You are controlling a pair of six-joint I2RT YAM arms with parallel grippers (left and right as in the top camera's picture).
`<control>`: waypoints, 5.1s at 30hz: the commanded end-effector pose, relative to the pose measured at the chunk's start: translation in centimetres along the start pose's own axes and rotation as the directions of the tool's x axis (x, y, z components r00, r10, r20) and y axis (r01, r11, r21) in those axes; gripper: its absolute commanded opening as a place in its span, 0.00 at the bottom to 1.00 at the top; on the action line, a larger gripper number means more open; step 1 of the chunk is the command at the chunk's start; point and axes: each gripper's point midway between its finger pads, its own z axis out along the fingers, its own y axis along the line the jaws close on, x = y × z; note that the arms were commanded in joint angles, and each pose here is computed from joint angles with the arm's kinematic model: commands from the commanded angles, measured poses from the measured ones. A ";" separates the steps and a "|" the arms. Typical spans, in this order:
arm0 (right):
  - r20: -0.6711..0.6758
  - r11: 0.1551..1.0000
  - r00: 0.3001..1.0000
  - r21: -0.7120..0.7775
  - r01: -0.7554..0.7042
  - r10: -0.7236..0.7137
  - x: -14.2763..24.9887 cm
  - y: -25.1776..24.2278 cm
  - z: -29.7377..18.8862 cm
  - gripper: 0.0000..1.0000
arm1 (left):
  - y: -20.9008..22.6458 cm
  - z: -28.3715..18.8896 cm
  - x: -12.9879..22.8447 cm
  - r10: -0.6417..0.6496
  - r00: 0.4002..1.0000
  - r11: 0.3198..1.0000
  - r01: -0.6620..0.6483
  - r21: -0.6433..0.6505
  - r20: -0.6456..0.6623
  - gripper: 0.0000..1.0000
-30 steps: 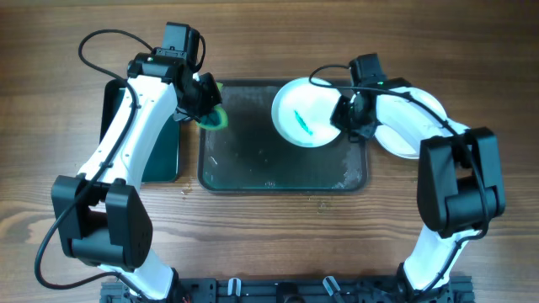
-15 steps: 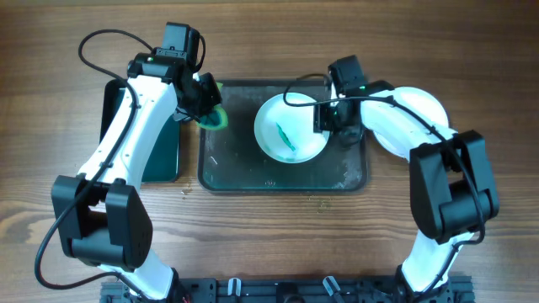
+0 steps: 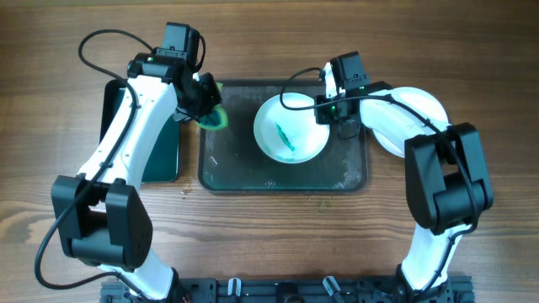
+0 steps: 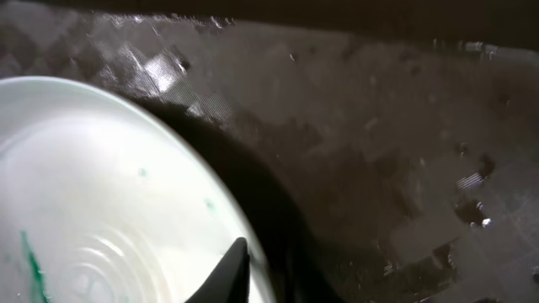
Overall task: Clean dirty plates on tray and stack at the side
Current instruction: 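Grasp the upper plate rim with the right gripper and pull it to tray center, then scrub the third plate with the sponge in the left gripper, then lift the third plate with the right gripper and stack it on the pile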
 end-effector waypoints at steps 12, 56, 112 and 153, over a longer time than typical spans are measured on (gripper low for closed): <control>-0.295 0.956 0.911 0.032 -0.291 0.287 8.9 4.6 1.0 0.04 | -3.0 2.2 1.8 0.105 0.994 0.994 -0.105 0.019 -0.041 0.04; -0.320 0.948 0.917 -0.125 -0.292 0.240 8.9 5.9 1.3 0.04 | 1.3 11.7 6.6 0.127 0.976 0.887 -0.192 -0.421 -0.176 0.04; -0.108 0.979 0.981 0.143 -0.148 0.164 6.4 2.5 -5.8 0.04 | -1.4 3.0 -0.6 0.162 0.975 0.976 -0.181 -0.121 -0.152 0.04; 0.137 0.995 0.989 0.067 -0.072 0.062 3.2 5.1 -15.8 0.04 | -1.9 3.1 -0.4 0.160 0.975 0.979 -0.176 -0.098 -0.156 0.04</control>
